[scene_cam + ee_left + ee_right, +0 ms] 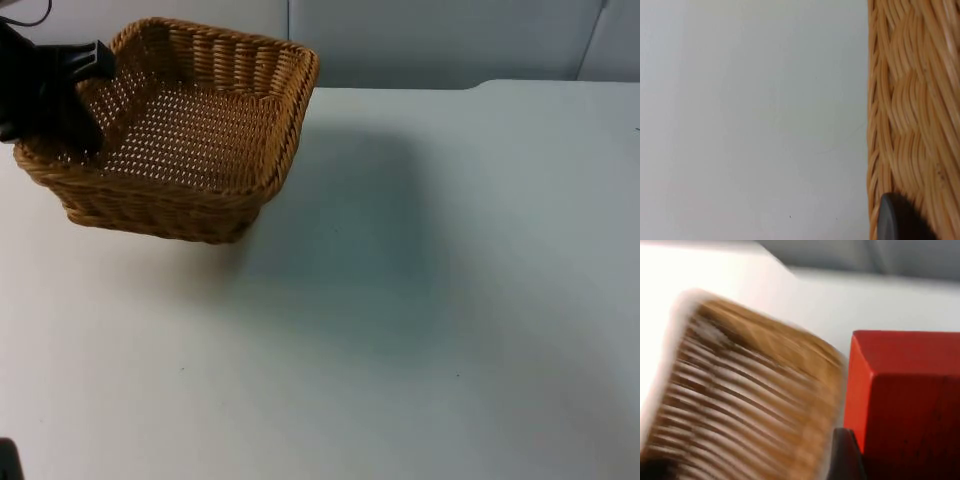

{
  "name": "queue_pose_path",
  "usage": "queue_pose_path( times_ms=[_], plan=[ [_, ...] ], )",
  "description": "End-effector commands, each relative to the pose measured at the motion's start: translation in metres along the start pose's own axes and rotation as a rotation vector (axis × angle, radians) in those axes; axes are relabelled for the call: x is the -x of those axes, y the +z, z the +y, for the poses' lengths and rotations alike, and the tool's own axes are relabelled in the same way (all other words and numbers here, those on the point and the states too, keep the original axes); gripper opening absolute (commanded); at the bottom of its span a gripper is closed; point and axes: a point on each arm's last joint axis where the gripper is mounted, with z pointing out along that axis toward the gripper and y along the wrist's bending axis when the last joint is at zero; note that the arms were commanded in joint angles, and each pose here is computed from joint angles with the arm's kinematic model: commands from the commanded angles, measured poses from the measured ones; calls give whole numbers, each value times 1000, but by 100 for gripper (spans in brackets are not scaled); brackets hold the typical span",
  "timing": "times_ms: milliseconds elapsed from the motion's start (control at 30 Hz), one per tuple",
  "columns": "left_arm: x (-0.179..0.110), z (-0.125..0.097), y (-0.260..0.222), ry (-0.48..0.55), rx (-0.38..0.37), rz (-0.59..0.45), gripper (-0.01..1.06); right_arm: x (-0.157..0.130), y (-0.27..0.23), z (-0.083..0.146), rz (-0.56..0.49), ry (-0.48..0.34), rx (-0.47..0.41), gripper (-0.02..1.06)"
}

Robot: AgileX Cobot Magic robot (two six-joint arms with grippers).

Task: Pick up the basket with the left hand and place the cube into the basket with the right hand.

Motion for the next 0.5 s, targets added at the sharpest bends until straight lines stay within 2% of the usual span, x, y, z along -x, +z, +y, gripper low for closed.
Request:
queue_pose_path(
  times_ms=[0,33,67,133,233,300,467],
  plan=[
    [2,-4,-2,-17,-11,-18,0,14,-21,39,-114,-54,158,0],
    [2,-4,-2,-17,-11,-18,0,15,-22,50,-140,-70,177,0],
    [2,-4,-2,-17,-11,-18,0,15,-22,50,-140,-70,177,0],
    [2,-4,-2,-17,-11,-18,0,11,-16,74,-156,-139,191,0],
    [2,-4,-2,-17,-11,-18,0,-6,12,99,-108,-246,141,0],
    [2,-4,-2,-19,-12,-19,0,-12,21,106,-93,-274,124,0],
    [3,-3,-2,-17,1,-34,0,-35,68,109,-3,-227,119,0]
  ],
)
